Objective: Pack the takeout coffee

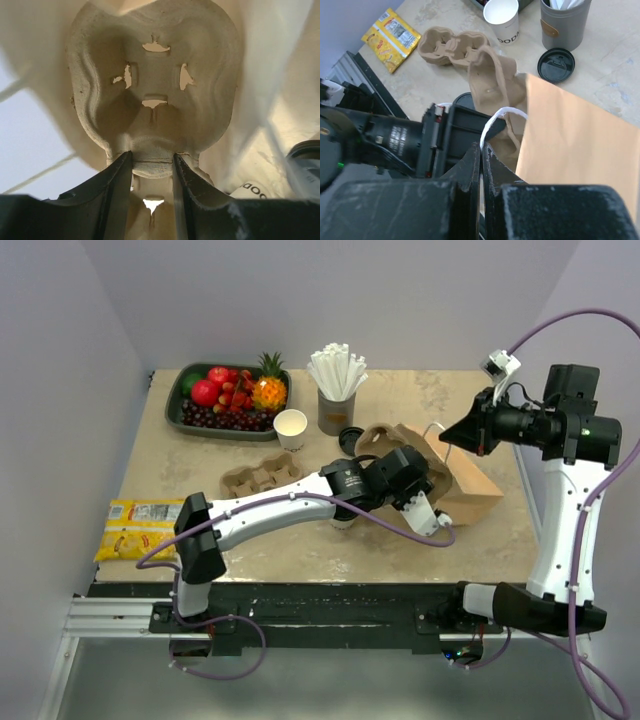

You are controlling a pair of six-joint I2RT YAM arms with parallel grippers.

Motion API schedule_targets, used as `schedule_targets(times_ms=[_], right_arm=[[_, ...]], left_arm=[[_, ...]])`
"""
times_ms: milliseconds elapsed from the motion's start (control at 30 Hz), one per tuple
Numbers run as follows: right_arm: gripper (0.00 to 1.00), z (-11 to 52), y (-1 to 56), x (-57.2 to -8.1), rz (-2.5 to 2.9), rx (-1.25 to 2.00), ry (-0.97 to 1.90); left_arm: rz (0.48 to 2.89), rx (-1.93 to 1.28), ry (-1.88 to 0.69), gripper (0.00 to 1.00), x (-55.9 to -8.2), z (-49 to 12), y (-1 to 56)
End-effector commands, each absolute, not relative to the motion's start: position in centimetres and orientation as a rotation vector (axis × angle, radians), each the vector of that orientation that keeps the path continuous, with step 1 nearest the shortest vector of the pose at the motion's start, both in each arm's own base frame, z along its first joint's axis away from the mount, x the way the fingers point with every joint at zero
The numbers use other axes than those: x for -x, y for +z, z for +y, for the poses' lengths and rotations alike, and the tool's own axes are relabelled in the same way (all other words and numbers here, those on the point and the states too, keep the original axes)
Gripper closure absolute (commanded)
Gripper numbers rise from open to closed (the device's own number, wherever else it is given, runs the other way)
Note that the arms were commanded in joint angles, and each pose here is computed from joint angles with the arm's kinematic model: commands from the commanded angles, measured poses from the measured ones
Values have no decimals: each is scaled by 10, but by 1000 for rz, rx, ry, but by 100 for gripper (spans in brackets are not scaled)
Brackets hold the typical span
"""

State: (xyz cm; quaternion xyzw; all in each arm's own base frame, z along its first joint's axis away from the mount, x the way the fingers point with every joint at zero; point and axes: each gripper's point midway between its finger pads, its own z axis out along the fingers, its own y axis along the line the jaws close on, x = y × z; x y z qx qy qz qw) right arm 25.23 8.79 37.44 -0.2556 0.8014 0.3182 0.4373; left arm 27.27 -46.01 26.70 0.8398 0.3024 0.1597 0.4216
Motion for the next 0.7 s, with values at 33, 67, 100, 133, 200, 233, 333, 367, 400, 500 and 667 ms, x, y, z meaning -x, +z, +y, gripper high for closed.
schedule_targets(times_ms=[33,67,100,133,200,233,333,367,400,500,667], right_arm=[[100,98,392,-244,1921,644,841],[100,97,391,-244,1923,644,837],[100,98,390,-243,1923,645,837],[100,98,386,-243,1933,642,846],[100,97,384,-243,1937,639,843],[100,98,381,-242,1945,636,849],[100,96,377,-243,1957,637,842],[100,96,377,-243,1959,640,840],[100,95,376,-242,1962,639,838],[100,95,376,-240,1966,652,829],[100,94,376,-239,1955,691,804]], left_arm=[[763,-2065,386,100,-263,-469,284],[753,-2049,372,100,-260,-473,288],[742,-2017,358,100,-259,-477,296],[725,-2006,327,100,-255,-481,299],[707,-1955,283,100,-251,-486,314],[690,-1948,247,100,-246,-489,316],[652,-1915,186,100,-237,-492,325],[638,-1898,175,100,-235,-490,332],[630,-1883,175,100,-235,-491,335],[644,-1869,196,100,-240,-488,334],[726,-1807,173,100,-254,-475,345]])
